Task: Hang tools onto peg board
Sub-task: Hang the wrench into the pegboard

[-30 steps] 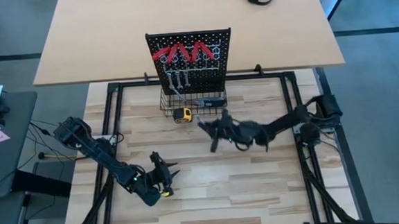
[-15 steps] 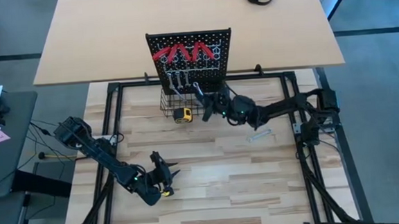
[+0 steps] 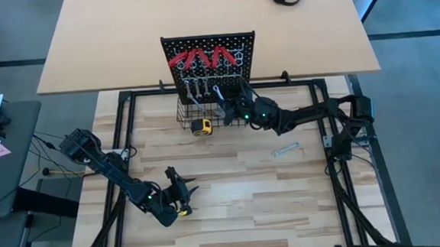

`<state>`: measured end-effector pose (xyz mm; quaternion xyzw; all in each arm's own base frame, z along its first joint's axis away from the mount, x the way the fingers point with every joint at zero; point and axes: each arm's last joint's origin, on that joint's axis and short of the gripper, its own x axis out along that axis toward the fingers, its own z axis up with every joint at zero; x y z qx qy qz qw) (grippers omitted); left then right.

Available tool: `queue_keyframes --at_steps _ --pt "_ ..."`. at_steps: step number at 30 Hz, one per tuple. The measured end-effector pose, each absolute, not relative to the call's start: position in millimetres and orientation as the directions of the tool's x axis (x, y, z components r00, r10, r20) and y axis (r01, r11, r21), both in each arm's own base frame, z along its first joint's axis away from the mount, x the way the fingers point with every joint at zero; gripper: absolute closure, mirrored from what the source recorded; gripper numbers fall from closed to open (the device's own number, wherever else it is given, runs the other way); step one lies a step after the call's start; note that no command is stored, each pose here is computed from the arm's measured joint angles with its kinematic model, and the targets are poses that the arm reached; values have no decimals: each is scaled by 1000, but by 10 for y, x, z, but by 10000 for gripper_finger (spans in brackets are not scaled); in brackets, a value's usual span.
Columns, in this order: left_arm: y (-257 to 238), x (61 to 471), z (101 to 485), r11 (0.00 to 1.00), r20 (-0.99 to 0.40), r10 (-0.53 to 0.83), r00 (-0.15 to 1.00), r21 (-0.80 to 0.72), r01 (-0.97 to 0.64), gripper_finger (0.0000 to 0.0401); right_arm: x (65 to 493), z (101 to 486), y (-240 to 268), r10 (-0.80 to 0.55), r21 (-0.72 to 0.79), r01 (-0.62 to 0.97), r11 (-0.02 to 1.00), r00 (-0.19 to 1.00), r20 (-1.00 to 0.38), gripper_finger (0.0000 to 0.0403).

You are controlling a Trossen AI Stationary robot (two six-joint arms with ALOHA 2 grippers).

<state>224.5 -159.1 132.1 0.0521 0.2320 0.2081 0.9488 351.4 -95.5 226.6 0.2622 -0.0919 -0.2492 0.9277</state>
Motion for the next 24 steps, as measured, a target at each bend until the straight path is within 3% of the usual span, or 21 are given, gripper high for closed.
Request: queue_keyframes --at_steps 11,17,24 --pt "-1591 2246 1322 906 -416 422 806 197 -374 276 3774 2189 -1020 -461 533 380 756 887 22 391" --pt "-1592 2246 1321 909 -421 417 805 195 -369 276 3969 2048 -1033 -443 547 313 777 888 122 391" --pt "-1594 2241 1312 915 -438 403 804 194 -353 276 3913 1997 -996 -487 510 358 782 862 142 390"
